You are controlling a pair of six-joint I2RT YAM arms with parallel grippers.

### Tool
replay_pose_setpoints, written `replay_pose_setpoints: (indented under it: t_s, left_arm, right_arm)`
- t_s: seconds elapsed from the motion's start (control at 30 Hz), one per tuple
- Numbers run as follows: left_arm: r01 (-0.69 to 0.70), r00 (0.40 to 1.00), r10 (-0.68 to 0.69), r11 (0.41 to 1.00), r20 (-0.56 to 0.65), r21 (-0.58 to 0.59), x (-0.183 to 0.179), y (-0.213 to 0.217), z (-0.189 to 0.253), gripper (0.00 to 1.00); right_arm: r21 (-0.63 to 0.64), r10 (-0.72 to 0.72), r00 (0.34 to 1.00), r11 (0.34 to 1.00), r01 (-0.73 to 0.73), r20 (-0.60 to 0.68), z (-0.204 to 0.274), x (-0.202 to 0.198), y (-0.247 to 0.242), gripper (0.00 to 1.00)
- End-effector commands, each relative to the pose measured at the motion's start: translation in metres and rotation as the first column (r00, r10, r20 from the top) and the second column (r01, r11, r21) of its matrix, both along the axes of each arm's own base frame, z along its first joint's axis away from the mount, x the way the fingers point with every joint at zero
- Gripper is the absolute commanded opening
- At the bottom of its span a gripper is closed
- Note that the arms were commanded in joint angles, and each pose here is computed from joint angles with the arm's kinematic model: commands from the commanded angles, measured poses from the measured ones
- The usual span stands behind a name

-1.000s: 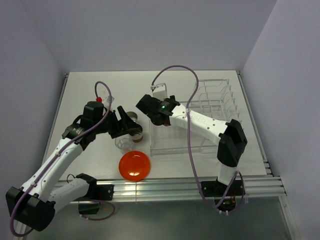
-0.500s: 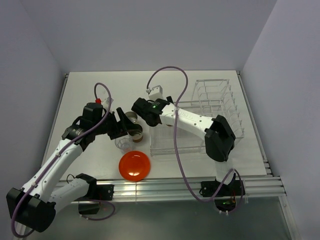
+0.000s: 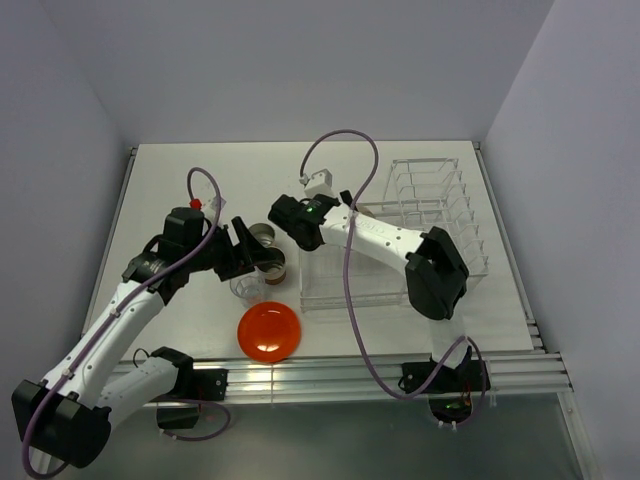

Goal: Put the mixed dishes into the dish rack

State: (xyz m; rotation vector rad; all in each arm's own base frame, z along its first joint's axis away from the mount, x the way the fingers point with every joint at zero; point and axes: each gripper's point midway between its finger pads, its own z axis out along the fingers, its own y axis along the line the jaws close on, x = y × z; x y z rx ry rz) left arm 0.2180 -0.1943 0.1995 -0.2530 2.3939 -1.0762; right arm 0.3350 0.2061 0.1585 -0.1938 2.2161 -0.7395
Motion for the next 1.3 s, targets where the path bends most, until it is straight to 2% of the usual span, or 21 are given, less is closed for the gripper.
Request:
replay_pose_setpoints:
  t_s: [0.0, 0.4, 1.0, 1.27]
  left_arm:
    - [0.024, 0.999, -0.023, 1.0, 0.04, -0.01, -0.003, 0.0, 0.007, 0.8]
    - [0.025, 0.999, -0.025, 1.0, 0.045, -0.002, -0.004, 0.003, 0.008, 0.8]
    - [0.028, 0.998, -0.028, 1.0, 0.048, 0.0, -0.005, 0.005, 0.011, 0.8]
    - [0.026, 0.999, -0.026, 1.0, 0.046, 0.004, -0.005, 0.006, 0.012, 0.8]
  right_arm:
    - [-0.105, -0.043, 0.997, 0.993, 0.049, 0.067, 0.011, 0.008, -0.019, 0.0]
    - [-0.194, -0.075, 0.996, 0.978, 0.083, 0.047, -0.001, 0.016, -0.036, 0.0]
    - [-0.249, -0.097, 0.995, 0.964, 0.095, 0.004, -0.017, 0.023, -0.05, 0.0]
    - [-0.227, -0.095, 0.995, 0.97, 0.085, -0.034, -0.028, 0.024, -0.049, 0.12]
